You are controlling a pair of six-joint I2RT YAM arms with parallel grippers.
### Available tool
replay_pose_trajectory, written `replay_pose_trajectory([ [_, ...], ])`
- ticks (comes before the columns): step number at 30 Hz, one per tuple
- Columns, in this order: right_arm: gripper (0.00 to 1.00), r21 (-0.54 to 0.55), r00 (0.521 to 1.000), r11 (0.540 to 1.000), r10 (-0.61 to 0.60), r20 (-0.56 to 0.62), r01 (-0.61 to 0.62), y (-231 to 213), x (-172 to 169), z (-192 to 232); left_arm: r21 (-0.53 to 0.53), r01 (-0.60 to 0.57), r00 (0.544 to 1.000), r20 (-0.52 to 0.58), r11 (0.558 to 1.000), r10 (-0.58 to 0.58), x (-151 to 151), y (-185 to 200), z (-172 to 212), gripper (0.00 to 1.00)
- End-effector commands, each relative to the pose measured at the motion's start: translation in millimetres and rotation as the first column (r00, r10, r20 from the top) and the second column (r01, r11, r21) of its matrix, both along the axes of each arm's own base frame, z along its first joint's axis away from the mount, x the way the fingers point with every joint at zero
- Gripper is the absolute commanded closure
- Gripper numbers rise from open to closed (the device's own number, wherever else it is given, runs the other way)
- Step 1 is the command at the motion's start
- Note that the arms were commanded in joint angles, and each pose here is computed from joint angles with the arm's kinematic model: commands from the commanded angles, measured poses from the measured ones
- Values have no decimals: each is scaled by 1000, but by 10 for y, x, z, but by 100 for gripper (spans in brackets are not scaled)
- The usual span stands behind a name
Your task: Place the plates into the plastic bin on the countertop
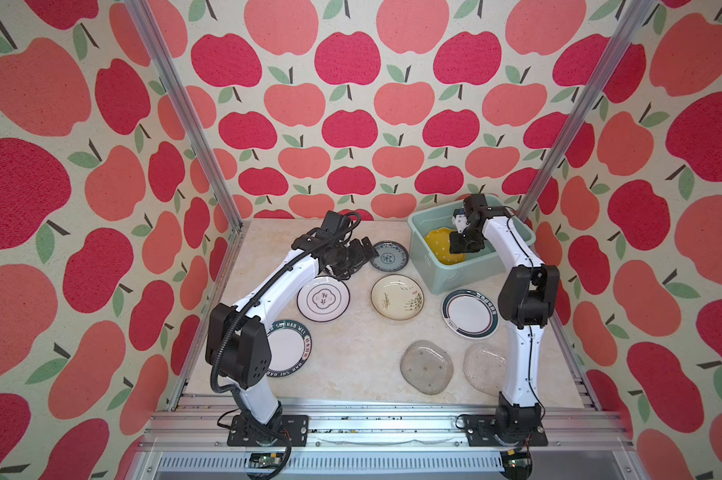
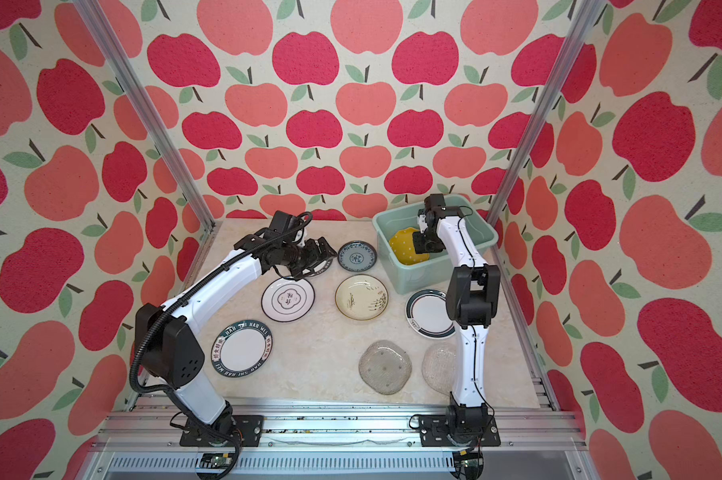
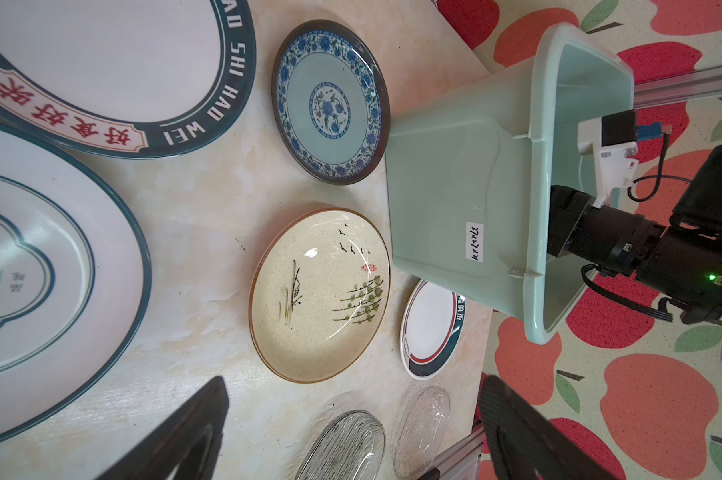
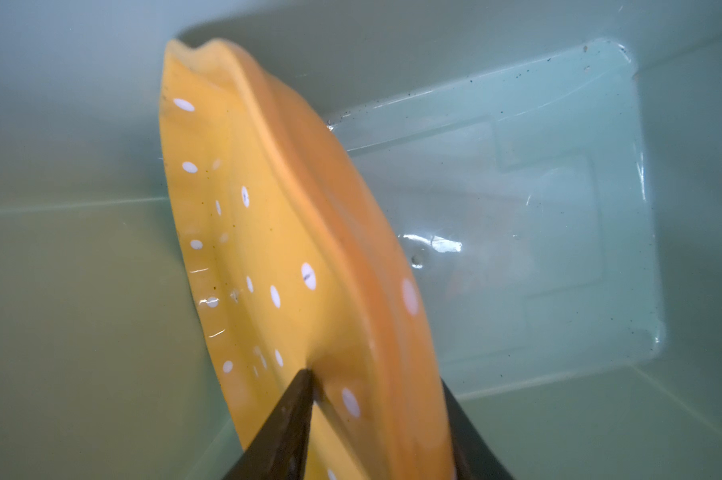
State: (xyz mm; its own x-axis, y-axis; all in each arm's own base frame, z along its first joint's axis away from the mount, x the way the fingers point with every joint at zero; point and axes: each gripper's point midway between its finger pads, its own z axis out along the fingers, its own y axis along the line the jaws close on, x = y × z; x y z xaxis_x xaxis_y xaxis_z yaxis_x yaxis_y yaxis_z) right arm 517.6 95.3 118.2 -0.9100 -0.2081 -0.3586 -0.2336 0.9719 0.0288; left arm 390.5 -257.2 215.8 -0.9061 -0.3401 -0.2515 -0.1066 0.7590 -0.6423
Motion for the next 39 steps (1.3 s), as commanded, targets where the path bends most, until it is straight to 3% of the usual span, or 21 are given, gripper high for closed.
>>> replay_pose_trajectory([
  [1,56,-25,999,999,25,-35,-26,0,-7,-264,7,-12,999,-41,1000,12,-29,35,-85,3],
  [19,50,-30,998,999,11,-58,-12,-100,64,-610,10,-15,995,-99,1000,16,73,-46,-325,3],
  [39,44,-93,998,995,-26,-52,21,-239,112,-684,17,-36,993,-110,999,37,64,34,-354,3],
])
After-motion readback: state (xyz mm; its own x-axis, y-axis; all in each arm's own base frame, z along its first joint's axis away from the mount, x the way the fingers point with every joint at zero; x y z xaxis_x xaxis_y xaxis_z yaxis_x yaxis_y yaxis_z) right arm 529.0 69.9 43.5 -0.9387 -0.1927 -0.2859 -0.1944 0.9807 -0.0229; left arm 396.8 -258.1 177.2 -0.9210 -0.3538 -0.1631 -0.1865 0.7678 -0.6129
